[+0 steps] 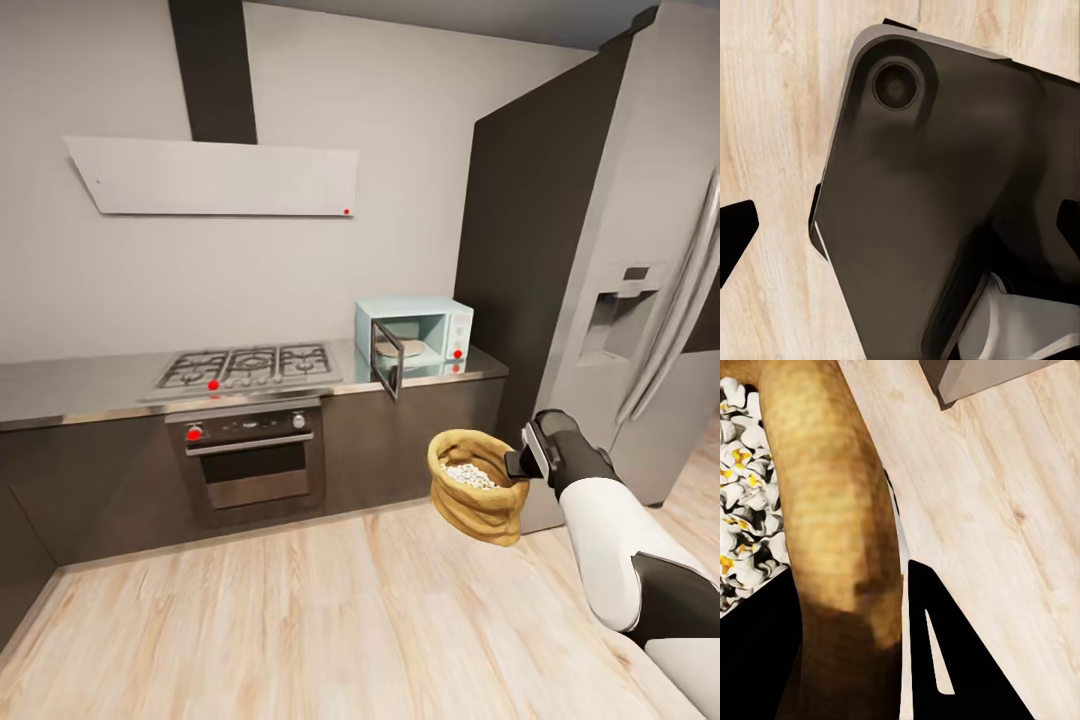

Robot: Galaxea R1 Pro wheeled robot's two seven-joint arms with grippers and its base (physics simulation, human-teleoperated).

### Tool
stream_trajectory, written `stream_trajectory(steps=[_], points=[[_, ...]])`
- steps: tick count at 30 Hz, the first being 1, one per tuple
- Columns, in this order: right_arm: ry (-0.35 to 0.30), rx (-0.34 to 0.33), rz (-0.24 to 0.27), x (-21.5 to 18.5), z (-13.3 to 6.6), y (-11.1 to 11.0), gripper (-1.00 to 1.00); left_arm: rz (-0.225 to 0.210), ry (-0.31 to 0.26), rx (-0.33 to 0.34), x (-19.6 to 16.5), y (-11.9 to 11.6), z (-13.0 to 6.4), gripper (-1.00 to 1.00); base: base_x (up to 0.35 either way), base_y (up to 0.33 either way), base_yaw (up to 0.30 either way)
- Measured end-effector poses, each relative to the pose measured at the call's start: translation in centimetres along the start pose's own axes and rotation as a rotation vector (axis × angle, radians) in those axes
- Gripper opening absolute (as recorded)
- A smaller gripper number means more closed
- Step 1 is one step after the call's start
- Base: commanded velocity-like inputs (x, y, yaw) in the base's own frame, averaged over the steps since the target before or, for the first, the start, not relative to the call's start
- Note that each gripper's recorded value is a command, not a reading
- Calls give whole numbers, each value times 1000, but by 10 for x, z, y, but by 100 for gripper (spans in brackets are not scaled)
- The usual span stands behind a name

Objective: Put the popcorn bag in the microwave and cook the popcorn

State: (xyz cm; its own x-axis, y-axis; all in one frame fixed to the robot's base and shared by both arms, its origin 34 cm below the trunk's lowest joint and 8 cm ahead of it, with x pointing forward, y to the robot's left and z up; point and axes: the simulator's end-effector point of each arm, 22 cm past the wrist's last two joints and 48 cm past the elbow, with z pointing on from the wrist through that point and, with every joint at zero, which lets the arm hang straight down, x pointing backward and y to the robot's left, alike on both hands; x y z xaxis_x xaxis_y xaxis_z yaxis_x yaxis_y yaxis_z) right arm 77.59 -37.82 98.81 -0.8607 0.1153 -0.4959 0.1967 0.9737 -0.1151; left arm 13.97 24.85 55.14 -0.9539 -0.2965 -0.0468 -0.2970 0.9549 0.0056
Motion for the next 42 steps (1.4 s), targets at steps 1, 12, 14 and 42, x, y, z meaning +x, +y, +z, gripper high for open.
stream_trajectory(steps=[1,12,14,42], points=[[0,0,0,0,0,0,-100,0,0,0,0,0,0,100,244,-233,0],[-1,2,-1,-1,0,-1,-100,0,0,-1,0,1,0,100,244,-234,10],[-2,1,0,-1,0,-1,-100,0,0,-1,0,1,0,100,244,-235,187],[-2,7,-1,-1,0,-3,-100,-4,1,0,0,0,0,100,202,-250,53]])
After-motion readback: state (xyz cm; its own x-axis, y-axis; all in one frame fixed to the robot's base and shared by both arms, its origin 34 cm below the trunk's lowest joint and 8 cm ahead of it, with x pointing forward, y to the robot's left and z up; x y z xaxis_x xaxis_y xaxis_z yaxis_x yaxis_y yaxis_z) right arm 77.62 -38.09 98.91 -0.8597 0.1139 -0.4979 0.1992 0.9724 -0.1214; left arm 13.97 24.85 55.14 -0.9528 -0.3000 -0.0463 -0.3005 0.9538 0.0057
